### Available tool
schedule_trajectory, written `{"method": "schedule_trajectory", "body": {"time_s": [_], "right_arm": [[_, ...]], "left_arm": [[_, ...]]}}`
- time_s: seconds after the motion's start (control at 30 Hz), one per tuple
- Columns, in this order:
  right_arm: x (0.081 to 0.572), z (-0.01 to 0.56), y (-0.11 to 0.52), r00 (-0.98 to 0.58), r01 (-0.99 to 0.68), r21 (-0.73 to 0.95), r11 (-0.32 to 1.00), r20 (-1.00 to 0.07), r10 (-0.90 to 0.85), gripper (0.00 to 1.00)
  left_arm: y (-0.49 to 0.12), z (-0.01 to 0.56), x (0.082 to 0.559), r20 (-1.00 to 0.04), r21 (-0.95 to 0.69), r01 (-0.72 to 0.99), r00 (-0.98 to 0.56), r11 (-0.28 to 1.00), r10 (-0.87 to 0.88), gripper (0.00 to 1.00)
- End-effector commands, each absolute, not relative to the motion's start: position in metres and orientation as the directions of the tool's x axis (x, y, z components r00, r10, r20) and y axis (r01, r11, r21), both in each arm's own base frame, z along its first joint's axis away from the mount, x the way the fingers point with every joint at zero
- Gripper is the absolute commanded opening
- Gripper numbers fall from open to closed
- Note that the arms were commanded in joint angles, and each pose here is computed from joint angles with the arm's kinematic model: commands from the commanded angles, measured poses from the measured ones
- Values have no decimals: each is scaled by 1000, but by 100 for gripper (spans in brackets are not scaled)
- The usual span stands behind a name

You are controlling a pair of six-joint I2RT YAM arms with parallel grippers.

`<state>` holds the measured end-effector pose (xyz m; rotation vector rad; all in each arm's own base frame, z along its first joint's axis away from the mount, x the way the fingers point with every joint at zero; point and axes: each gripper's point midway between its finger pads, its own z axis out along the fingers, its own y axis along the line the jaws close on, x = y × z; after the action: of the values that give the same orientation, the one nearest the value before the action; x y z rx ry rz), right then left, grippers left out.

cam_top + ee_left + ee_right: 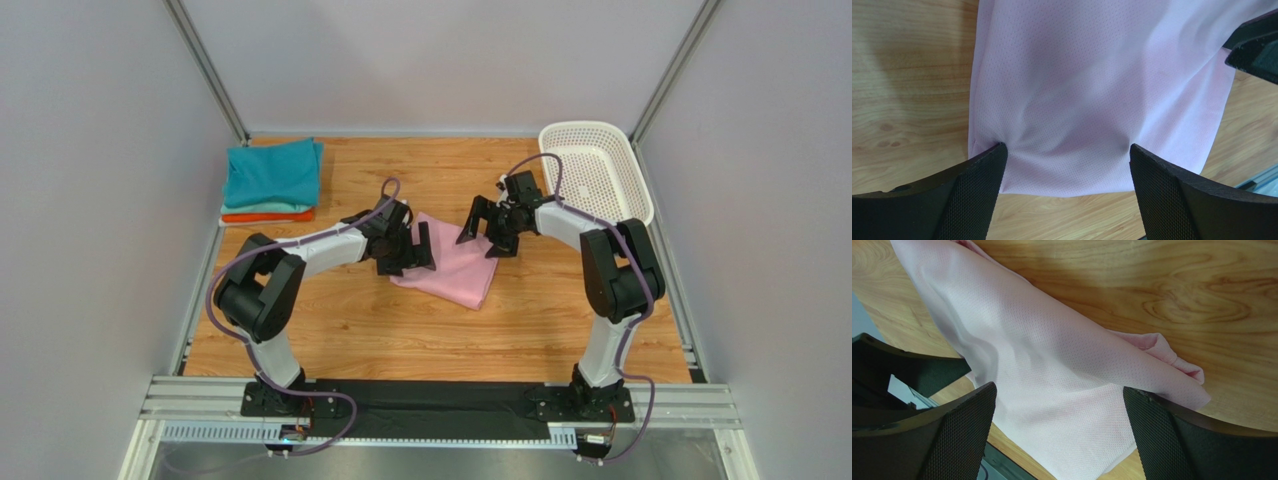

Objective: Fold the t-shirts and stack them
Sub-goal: Fold the tshirt, then neatly place the folded tshirt to the corner

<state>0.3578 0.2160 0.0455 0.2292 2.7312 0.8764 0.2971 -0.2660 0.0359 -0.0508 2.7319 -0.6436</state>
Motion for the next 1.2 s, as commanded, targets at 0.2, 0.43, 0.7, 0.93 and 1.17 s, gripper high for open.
{"method": "schedule_trajectory", "body": {"time_s": [0.2,0.43,0.7,0.93,1.17], "right_arm": [[370,55,207,-932,-5,492,871,-317,173,100],[357,151,193,-860,-102,468,878,-484,159,100],[289,220,138,-704,-56,432,900,-656,271,100],[226,209,91,-650,63,377,924,-687,325,100],[196,193,80,-670,53,354,934,-681,296,100]], "left_arm": [[-259,25,223,-243,-402,-32,-960,915,-141,100],[-264,83,218,-370,-453,47,-918,890,-140,100],[-231,134,232,-535,-347,89,-836,934,-120,100],[-203,121,268,-544,-276,26,-828,961,-135,100],[-216,89,290,-457,-292,48,-885,955,-95,100]]}}
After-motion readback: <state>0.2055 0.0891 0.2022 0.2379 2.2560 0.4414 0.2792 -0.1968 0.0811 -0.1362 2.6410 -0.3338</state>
